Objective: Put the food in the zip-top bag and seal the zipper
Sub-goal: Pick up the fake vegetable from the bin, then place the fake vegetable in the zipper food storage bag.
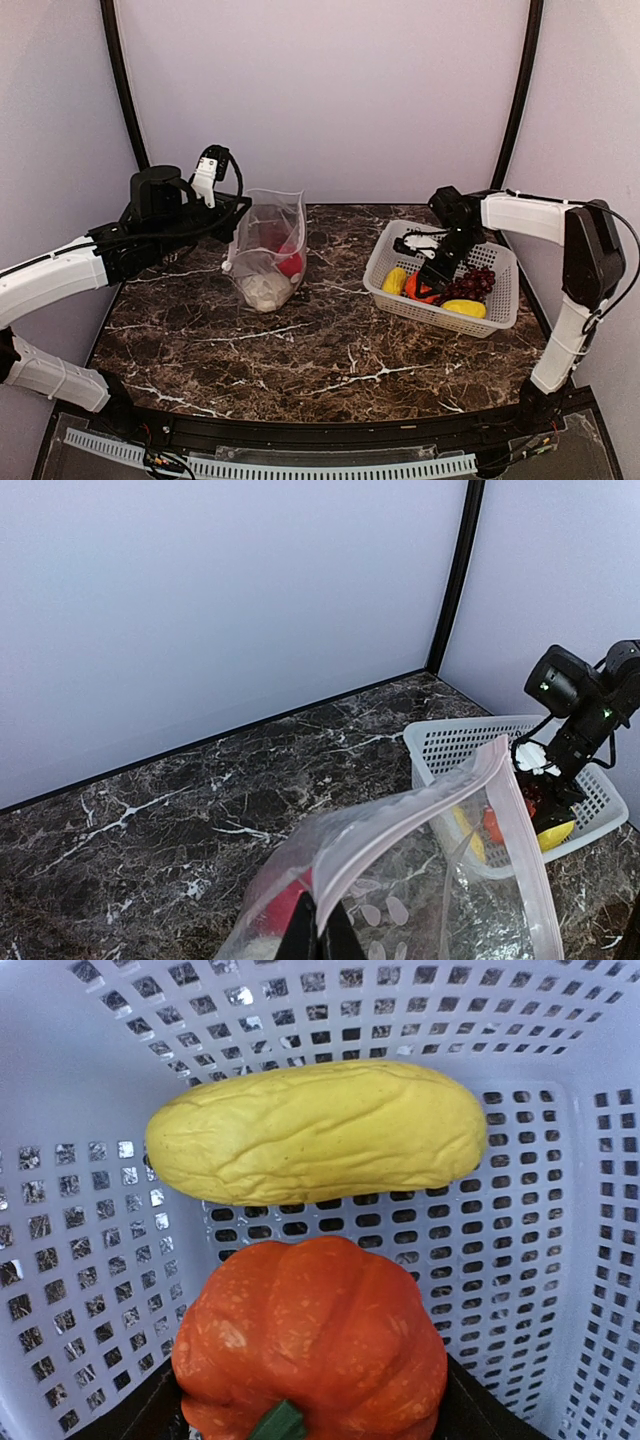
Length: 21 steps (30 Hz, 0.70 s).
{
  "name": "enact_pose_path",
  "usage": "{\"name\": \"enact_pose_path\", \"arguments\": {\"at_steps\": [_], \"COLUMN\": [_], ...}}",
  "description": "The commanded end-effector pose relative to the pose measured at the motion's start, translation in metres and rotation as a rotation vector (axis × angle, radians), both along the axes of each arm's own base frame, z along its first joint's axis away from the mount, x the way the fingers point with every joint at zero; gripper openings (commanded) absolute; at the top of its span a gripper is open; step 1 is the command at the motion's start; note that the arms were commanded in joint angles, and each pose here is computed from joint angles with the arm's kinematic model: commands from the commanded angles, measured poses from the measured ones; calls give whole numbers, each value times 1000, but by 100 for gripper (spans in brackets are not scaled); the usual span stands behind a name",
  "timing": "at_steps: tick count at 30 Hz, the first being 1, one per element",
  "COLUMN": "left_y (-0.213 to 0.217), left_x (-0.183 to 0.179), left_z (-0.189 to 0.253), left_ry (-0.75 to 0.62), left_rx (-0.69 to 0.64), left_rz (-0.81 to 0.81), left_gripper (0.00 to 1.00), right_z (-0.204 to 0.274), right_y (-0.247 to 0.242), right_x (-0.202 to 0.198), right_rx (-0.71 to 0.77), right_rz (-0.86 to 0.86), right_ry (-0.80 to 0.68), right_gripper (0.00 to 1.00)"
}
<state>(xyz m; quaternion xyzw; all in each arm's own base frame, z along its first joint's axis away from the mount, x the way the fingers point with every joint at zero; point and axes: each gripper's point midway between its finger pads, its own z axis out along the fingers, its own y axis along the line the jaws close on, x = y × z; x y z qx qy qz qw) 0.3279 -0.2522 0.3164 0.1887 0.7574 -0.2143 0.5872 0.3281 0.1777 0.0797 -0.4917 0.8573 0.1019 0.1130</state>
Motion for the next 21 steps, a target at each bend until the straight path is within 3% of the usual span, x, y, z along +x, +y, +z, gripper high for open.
{"name": "enact_pose_path", "arguments": {"at_steps": [1,15,21], "left_y": [-1,1,2], "left_x": [1,3,5], "left_z": [3,0,-2], "left_ry": [1,-2,-4], "left_rx": [-16,-2,8], "left_rz": [-4,8,19], "left_gripper": [1,1,1], "right_z": [48,192,247], "right_y": [4,68,105], "right_x": [8,28,16], "right_rx": [36,416,587], "right_rz": [14,141,243], "right_ry": [-108,-310,-342], "right_gripper": [61,59,59]}}
